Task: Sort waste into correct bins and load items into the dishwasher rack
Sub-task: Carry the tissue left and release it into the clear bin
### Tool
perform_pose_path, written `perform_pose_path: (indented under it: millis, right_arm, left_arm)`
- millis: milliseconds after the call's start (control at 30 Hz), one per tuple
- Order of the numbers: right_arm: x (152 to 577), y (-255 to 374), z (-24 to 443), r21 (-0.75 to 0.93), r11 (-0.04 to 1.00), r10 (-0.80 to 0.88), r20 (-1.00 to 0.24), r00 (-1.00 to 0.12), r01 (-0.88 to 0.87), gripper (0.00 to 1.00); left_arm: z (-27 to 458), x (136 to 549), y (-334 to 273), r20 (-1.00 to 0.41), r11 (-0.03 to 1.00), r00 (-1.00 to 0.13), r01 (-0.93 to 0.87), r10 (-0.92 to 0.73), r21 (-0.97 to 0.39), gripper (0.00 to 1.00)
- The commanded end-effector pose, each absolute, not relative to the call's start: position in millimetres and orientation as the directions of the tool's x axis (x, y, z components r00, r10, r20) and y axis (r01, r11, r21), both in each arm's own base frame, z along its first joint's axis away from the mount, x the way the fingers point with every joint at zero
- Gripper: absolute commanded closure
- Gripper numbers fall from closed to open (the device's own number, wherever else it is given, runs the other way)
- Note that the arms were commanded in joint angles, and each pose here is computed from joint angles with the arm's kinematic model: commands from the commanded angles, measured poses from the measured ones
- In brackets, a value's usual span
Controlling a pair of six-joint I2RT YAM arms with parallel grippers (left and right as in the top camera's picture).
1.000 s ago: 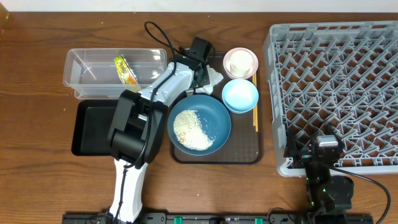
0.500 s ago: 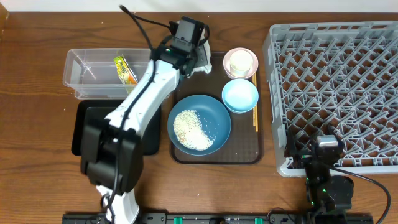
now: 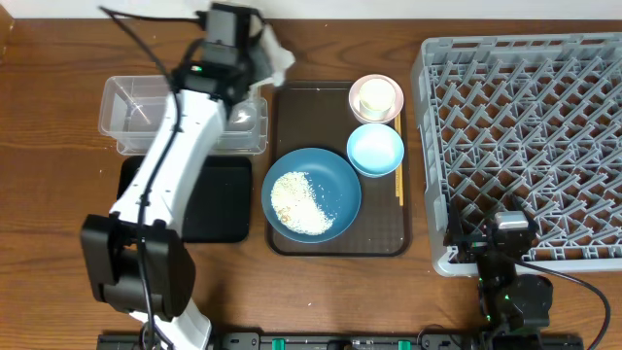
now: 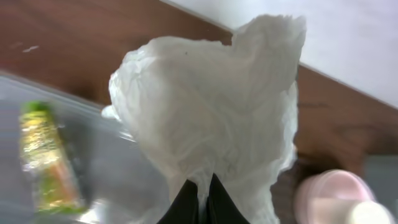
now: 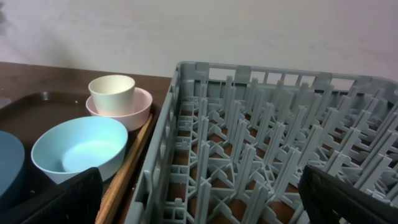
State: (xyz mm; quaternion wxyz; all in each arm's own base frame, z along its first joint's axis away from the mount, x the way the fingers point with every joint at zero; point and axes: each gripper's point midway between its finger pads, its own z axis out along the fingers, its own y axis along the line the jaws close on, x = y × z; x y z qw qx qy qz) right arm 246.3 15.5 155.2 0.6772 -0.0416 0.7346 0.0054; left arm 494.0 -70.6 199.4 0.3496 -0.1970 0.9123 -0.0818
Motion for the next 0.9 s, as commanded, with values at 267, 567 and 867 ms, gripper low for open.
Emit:
perform_pose_path:
  millis: [267,567,867]
  right_arm:
    - [246.4,13.1,153.9,-0.059,0.996,-0.064,-0.994,-0.083,-0.062,0.01]
    - [246.4,13.1,153.9,-0.059,0.996,-0.064,-0.994,-0.083,-0.062,0.01]
    - [246.4,13.1,153.8,-0.059,0.996,-0.064,-0.994,-0.083,-0.062,0.01]
  left_arm:
    - [168.4,460.8,15.8,-0.492,0.853,-0.707,-0.49,-0.509,-0.178,0.94]
    - [139.6,451.0,24.4,-0.45,0.844,-0.725,-0.516,-0.522,-0.149,0.89]
    - [123.1,454.6,24.4,-0.429,0.844,-0.737,-0.519,-0.522,-0.135,0.88]
